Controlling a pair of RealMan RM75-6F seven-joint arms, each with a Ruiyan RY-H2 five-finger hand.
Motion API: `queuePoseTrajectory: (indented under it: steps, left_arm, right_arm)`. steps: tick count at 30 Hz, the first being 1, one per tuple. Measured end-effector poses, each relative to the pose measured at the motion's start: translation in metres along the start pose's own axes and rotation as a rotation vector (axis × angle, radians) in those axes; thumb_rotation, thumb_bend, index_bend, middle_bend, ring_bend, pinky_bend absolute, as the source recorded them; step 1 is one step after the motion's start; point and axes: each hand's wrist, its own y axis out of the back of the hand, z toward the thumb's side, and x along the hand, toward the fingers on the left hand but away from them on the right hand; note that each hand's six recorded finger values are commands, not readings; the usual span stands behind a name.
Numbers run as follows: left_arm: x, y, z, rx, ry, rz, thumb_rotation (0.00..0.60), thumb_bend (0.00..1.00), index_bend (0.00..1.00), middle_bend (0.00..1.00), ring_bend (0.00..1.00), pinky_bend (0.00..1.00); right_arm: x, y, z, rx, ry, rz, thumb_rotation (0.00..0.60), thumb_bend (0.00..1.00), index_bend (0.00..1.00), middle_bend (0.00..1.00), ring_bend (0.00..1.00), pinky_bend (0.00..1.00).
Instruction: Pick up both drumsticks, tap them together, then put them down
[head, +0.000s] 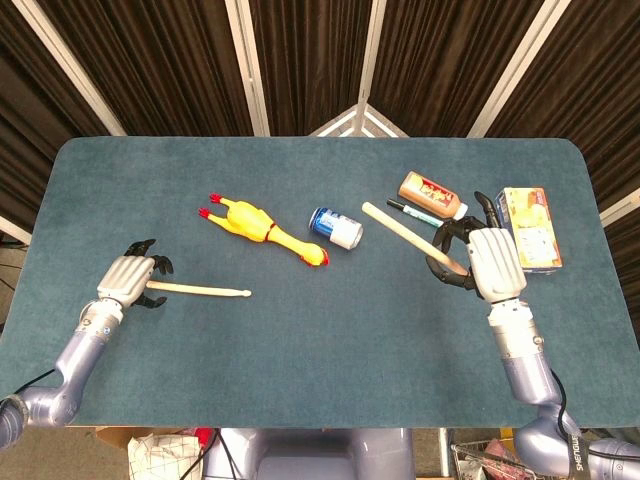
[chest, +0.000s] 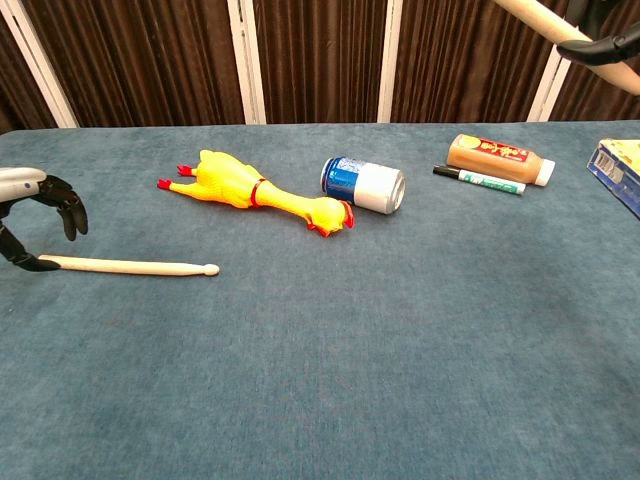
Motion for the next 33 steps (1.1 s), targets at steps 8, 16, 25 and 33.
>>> queuePoseTrajectory:
  steps: [8,16,25,33]
  left_arm:
    - [0.007,-0.008,0.024,0.037,-0.019,0.012,0.6,0.35,0.43,0.41,0.01,0.0]
    - [0.015,-0.024,0.034,0.122,-0.018,0.007,0.6,0.39,0.46,0.45,0.03,0.0]
    - [0.015,-0.025,0.032,0.191,-0.014,0.008,0.6,0.39,0.52,0.52,0.06,0.0]
    - [0.013,-0.026,0.019,0.246,0.025,-0.008,0.6,0.39,0.53,0.53,0.07,0.0]
  right_arm:
    - [-0.002,0.001,-0.005,0.005,-0.01,0.001,0.6,0.46,0.67,0.65,0.44,0.0]
    - [0.004,0.003,-0.006,0.014,-0.015,-0.002,0.6,0.46,0.67,0.65,0.44,0.0]
    - [0.005,0.002,-0.008,0.019,-0.024,0.001,0.6,0.46,0.67,0.65,0.44,0.0]
    - [0.007,-0.001,-0.007,0.023,-0.022,0.008,0.6,0.46,0.68,0.65,0.44,0.0]
